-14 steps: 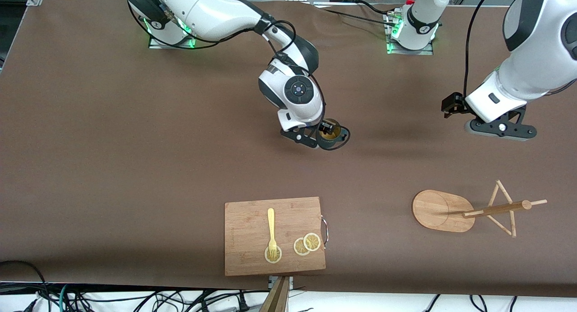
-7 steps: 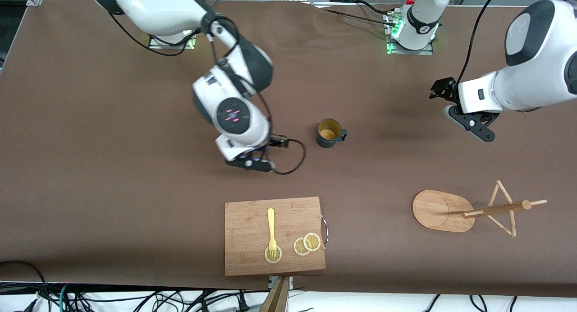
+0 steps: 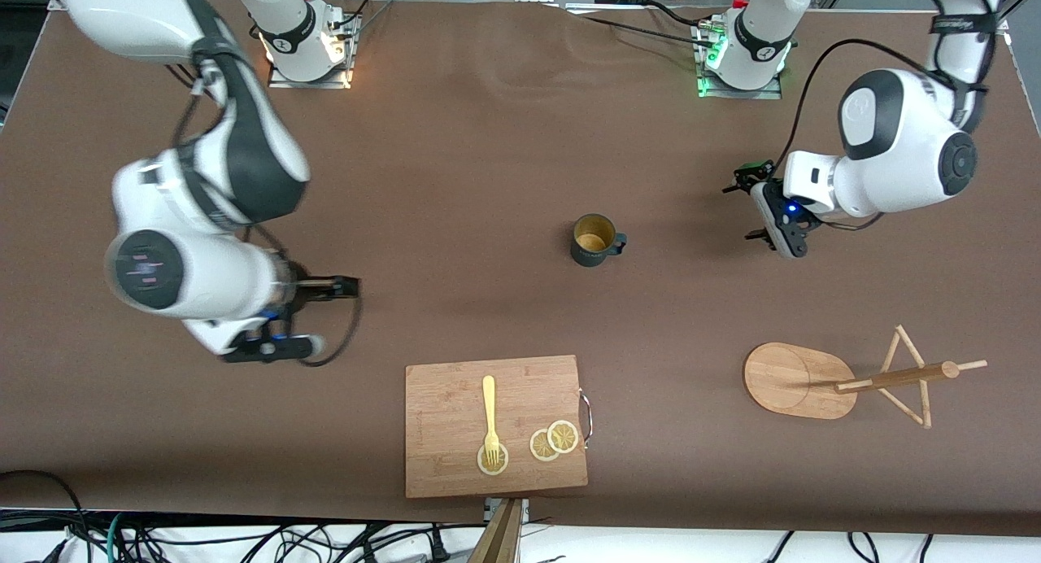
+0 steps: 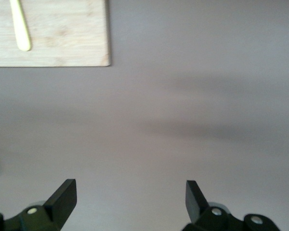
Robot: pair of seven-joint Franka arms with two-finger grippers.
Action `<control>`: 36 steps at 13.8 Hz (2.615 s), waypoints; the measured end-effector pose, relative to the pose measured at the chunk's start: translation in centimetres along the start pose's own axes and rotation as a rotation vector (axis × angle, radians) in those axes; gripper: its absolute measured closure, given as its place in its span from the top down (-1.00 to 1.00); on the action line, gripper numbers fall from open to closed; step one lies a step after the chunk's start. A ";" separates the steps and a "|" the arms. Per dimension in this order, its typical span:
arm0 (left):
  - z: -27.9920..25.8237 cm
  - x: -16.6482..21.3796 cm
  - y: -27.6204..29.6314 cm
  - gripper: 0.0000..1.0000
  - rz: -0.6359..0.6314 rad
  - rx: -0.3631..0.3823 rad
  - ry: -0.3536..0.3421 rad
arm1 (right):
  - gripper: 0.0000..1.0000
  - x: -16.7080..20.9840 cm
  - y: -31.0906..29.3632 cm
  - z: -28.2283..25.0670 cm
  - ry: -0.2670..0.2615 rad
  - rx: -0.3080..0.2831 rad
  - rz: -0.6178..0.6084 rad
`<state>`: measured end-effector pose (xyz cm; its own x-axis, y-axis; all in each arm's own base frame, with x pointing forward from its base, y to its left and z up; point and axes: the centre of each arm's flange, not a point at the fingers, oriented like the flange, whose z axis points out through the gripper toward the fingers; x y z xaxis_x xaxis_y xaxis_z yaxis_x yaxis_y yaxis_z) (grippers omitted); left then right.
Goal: Pass cup and hang on rack
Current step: 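Release the mug with the right gripper while the left gripper approaches, then grasp the teal mug handle with the left gripper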
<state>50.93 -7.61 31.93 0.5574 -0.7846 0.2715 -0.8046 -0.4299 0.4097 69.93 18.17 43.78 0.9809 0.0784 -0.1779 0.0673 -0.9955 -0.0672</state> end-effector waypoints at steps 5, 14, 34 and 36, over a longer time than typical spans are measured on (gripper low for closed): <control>10.4 1.5 0.0 1.00 0.357 -0.012 0.242 | 1.00 -2.0 10.5 -5.4 0.050 -0.057 -0.034; 23.9 0.6 -0.8 1.00 0.479 0.045 0.601 | 1.00 -11.8 18.1 -12.7 0.068 -0.092 0.005; 18.4 -0.2 -6.0 -0.58 0.357 -0.012 0.818 | 1.00 -19.0 20.6 -16.5 0.120 -0.108 0.012; 16.9 -1.6 -6.8 -0.58 0.348 -0.041 0.813 | 1.00 -18.9 20.4 -16.4 0.120 -0.108 0.009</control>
<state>52.08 -10.96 14.02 0.2674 -0.3009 0.9154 -0.9566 -0.1974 0.2146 55.78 -4.50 61.89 0.9959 0.0689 -0.0592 0.0714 -0.9966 0.0411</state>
